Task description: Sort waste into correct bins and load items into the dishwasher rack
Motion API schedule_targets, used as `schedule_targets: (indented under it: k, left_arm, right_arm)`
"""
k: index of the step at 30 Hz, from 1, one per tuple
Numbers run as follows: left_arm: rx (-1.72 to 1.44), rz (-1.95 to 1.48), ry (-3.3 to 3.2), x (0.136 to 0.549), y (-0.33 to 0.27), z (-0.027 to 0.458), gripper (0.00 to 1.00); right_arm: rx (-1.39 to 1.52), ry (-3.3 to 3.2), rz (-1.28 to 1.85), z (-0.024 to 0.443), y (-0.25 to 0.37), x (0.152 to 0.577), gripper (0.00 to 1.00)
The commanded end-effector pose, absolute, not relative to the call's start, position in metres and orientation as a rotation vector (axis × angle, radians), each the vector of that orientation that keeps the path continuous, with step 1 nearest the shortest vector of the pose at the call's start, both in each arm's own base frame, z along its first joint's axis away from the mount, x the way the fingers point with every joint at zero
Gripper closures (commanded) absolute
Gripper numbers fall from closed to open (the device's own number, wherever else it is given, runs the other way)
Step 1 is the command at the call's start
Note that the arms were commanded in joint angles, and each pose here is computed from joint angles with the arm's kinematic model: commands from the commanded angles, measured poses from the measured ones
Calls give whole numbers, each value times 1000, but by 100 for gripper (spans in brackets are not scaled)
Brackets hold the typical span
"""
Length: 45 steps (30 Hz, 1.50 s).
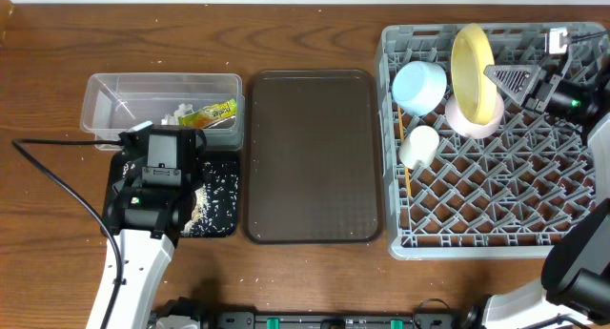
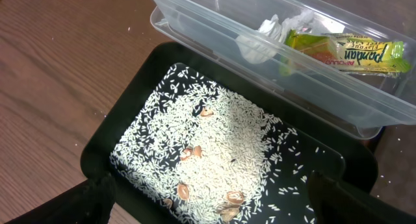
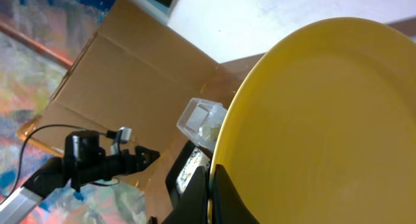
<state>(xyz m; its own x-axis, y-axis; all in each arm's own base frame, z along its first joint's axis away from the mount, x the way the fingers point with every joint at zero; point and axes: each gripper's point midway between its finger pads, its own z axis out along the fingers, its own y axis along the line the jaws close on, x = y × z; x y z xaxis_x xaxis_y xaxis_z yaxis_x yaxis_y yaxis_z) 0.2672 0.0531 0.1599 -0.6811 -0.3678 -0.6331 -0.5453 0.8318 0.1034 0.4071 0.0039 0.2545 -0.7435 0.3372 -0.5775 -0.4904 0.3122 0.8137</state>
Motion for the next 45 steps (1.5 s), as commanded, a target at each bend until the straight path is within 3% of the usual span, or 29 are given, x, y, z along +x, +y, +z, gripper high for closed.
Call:
schedule_targets:
  k: [1, 29, 45]
  left_arm:
    - [-674, 394, 2372, 269, 57, 167, 4]
    - [-674, 394, 2371, 269, 57, 167, 4]
    - [-674, 394, 2372, 269, 57, 167, 4]
  right_arm:
    - [-112, 1924, 1484, 236, 6, 406, 99]
    - [-48, 1883, 1374, 229, -39, 408, 99]
    - [126, 1876, 1667, 245, -28, 400, 99]
